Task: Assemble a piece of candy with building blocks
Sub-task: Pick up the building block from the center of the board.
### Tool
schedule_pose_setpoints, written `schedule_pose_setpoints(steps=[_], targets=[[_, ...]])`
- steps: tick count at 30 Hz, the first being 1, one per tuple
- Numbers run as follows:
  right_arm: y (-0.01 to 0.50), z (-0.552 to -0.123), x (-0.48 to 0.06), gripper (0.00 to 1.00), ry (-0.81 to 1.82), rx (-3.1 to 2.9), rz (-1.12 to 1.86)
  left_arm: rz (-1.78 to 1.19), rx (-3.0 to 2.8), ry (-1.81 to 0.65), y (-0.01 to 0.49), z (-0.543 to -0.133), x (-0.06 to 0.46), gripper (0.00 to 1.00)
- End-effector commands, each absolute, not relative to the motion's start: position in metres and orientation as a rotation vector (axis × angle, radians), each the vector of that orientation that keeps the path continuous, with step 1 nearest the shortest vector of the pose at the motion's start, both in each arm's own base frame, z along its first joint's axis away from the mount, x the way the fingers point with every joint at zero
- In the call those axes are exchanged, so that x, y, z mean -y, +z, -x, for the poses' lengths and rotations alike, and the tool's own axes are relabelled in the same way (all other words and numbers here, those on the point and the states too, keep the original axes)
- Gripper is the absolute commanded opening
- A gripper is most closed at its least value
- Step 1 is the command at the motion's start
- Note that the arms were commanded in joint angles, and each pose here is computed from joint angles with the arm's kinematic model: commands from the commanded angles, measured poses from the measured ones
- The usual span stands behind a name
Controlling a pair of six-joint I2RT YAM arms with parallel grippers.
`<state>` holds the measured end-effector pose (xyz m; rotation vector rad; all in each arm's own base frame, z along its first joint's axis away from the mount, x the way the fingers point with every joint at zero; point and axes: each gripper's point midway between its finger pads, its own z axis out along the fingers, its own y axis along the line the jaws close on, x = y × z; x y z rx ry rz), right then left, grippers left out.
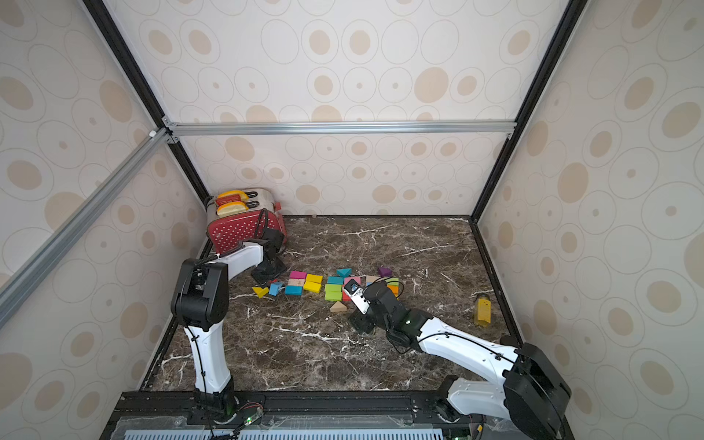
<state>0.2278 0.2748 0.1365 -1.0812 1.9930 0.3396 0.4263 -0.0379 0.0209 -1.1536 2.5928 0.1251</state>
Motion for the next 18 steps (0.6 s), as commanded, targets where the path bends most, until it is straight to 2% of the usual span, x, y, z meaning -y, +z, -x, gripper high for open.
schedule_pose_setpoints(steps=[1,10,18], targets=[[0.129,-0.227,-0.274,0.82,0.344,-2.012,1.076,1.229,-2.569,0.147,0.014,-0.432,0.032,0.65],[0.13,-0.227,-0.274,0.82,0.347,-2.012,1.078,1.271,-2.554,0.183,0.004,-0.429,0.027,0.53],[0.129,-0.226,-0.274,0.82,0.352,-2.017,1.079,1.234,-2.534,0.202,0.014,-0.429,0.022,0.34]])
